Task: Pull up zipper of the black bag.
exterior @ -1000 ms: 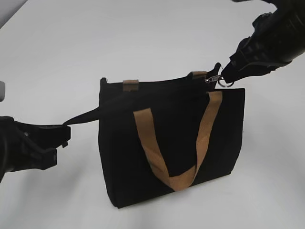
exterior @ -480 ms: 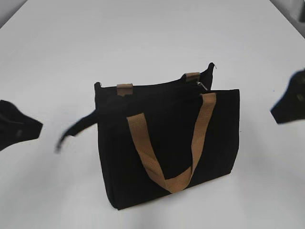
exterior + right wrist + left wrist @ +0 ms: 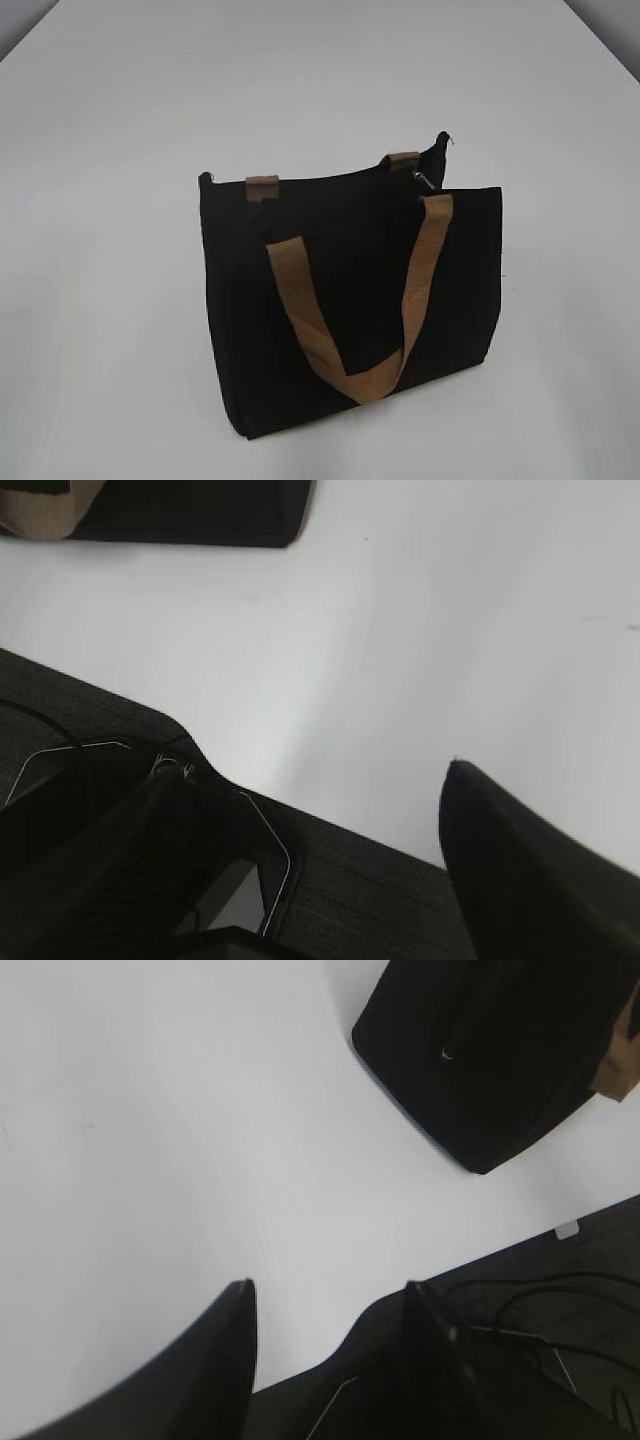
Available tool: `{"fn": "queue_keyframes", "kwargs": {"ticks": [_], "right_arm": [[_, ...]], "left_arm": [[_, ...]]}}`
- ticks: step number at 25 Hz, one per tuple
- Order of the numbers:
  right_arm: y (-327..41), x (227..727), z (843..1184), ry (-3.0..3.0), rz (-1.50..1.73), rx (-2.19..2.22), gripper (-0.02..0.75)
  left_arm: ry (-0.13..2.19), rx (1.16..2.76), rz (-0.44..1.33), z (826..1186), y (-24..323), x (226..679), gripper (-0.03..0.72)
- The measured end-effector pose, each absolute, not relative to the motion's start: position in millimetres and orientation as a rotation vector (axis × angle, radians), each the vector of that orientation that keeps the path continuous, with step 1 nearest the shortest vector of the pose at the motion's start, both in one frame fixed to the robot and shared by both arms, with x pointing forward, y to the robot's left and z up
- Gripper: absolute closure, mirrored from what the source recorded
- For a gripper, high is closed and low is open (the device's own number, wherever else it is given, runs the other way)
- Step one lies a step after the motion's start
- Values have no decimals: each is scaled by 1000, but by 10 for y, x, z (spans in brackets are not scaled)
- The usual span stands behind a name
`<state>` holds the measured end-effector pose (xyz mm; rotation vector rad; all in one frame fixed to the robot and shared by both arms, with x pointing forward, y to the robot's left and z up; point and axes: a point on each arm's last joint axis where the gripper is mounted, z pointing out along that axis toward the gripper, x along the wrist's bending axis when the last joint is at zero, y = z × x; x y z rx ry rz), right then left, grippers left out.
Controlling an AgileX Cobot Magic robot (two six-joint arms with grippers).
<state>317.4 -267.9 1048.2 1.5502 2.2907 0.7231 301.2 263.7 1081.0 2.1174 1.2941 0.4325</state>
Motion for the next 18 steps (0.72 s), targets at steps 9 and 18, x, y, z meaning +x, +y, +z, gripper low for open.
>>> {"fn": "queue_keyframes", "kwargs": {"ticks": [9, 18], "right_arm": [[-2826, 2574, 10474, 2092, 948, 1375, 145], [-2836, 2552, 10452, 2070, 962, 1351, 145]], "left_arm": [[1095, 1829, 565, 10621, 3069, 2380, 332], [1057, 1783, 590, 10600, 3086, 2356, 342]]}}
